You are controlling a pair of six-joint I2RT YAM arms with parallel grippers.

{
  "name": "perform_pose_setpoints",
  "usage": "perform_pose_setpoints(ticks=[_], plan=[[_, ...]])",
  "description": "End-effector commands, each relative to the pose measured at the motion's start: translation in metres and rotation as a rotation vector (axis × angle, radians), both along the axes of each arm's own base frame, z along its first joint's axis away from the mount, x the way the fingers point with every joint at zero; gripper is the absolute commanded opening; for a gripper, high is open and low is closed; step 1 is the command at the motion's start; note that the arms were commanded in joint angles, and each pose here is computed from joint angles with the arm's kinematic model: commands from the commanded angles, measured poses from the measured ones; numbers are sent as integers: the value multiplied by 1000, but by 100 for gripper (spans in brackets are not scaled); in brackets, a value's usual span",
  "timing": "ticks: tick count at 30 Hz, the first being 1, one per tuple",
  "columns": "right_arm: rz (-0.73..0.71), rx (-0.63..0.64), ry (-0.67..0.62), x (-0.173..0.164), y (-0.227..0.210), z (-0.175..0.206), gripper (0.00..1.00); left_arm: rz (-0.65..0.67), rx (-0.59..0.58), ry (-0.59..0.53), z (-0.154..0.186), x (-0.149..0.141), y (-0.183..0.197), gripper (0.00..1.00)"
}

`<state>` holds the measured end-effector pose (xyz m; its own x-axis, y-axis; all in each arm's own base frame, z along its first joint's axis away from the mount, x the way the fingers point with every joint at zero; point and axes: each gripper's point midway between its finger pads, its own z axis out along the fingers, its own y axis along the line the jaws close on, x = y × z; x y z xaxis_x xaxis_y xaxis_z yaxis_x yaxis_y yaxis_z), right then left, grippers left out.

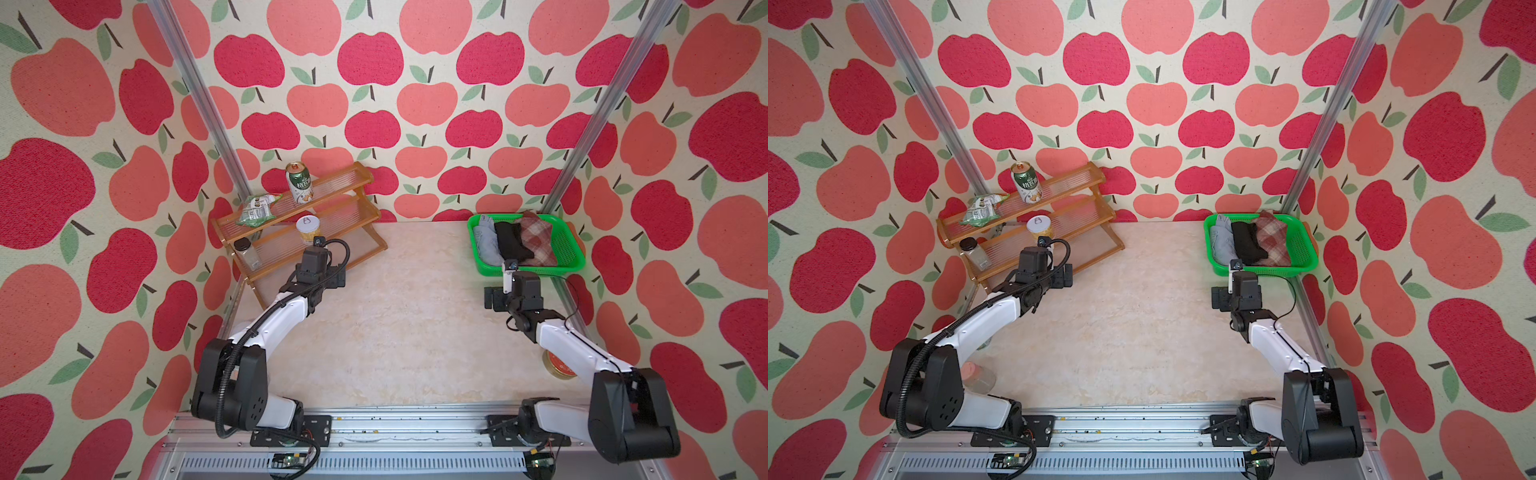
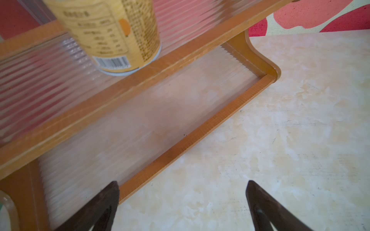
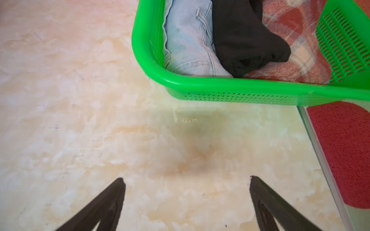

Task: Roll up the skirts
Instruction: Reset both arms

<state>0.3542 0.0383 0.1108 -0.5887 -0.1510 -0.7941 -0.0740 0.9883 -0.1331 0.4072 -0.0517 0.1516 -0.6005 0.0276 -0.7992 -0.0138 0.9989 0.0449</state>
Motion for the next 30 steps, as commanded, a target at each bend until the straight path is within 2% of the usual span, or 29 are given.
perform_pose_setpoints(ticks=[1,5,9,15,18,20,22,25,30], plan=[[-13,-28,-231,10,-4,27,99,77,45,-88,3,-1,29,99],[-10,-41,-262,10,-5,14,99,140,80,-70,-18,-10,53,99],[-32,-78,-264,19,-9,6,99,112,101,-101,-34,-10,53,99],[15,-102,-294,34,-7,4,99,145,31,-77,-65,-7,68,99],[2,-51,-319,37,-15,-7,99,146,50,-50,-68,-4,72,99],[-21,-9,-297,37,-23,-20,99,140,64,-86,-64,-4,76,99],[-18,12,-338,40,-26,-18,99,144,47,-129,-58,-6,81,100],[-31,20,-281,41,-28,-20,99,109,8,-192,-56,-7,84,100],[-18,20,-271,43,-26,-22,99,155,2,-223,-65,-9,94,99]])
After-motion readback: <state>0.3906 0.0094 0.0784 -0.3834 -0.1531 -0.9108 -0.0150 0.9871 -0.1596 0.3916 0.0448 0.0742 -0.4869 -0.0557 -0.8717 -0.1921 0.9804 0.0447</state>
